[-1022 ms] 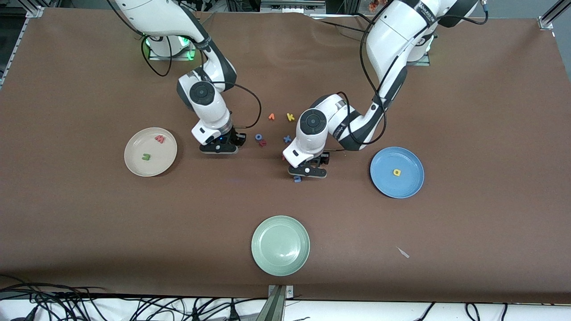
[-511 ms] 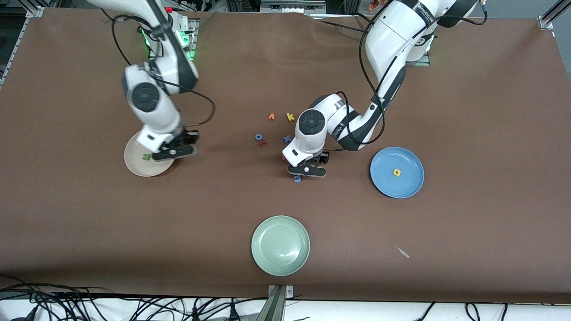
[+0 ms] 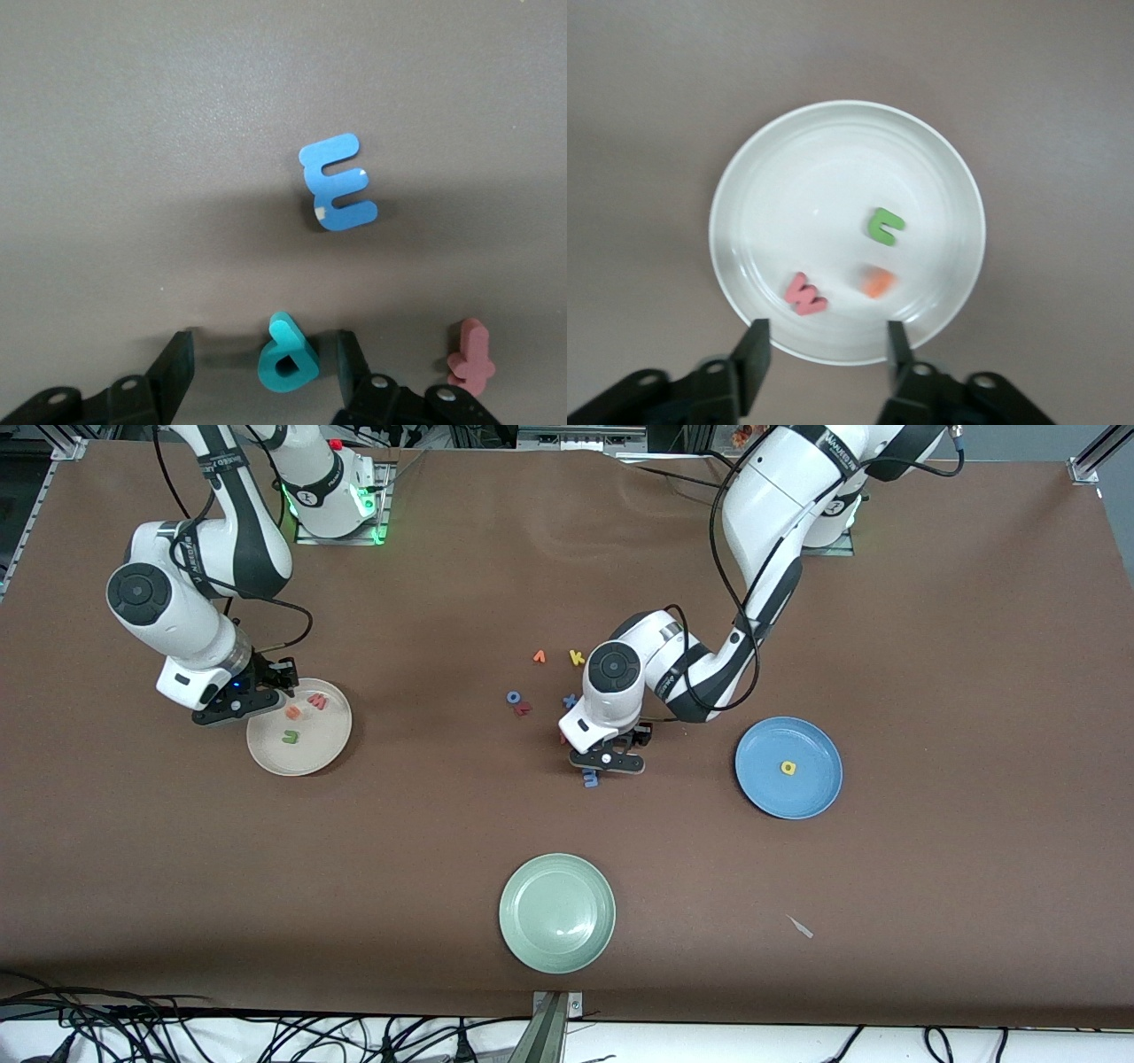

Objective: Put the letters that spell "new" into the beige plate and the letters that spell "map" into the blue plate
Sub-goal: 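Retract the right arm while the left gripper places the teal p on the blue plate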

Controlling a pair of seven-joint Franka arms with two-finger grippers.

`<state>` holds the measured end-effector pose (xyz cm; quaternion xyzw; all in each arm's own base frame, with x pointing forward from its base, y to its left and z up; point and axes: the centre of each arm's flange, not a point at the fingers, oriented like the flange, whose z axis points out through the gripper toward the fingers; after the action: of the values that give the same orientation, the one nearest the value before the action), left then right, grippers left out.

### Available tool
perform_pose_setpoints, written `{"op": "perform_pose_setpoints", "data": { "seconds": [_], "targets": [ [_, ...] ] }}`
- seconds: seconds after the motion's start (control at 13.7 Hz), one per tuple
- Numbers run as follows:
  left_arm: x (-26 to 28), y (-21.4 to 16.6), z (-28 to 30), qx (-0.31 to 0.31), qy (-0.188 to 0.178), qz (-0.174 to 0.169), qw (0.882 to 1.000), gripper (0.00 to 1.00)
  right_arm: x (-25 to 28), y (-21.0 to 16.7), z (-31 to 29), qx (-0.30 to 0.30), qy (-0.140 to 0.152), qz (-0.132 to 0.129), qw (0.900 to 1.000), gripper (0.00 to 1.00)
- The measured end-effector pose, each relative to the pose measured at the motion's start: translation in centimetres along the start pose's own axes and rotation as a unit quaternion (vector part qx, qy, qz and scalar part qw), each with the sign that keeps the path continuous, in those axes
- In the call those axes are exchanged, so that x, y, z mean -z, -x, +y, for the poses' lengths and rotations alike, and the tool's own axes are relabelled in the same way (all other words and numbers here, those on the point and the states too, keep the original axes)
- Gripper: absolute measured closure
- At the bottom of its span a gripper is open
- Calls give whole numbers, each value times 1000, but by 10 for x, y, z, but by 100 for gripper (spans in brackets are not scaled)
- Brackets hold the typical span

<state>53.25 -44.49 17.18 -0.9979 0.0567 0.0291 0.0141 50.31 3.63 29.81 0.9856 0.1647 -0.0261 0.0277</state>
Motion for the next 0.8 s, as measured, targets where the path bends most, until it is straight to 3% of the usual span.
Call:
{"op": "perform_pose_setpoints", "data": {
  "seconds": [0.15,0.22,0.29,0.44,0.51,0.8],
  "targets": [
    [0,0,1,0,0,0,1000,29,5,-5,-6,-5,-9,8,1000,18],
    [0,1,1,-1,0,-1,1000,29,9,-7,-6,-6,-11,9,1000,18],
    [0,1,2,-2,1,-1,1000,36,15,-10,-5,-12,-13,6,1000,18],
    [2,2,5,-3,4,1,1000,62,42,-23,-8,-29,-16,-6,999,15],
    [3,1,5,-3,4,1,1000,70,62,-31,-14,-36,-19,-13,999,15],
    [3,1,5,-3,4,1,1000,70,153,-50,-25,-48,-25,-29,998,14]
  ]
}}
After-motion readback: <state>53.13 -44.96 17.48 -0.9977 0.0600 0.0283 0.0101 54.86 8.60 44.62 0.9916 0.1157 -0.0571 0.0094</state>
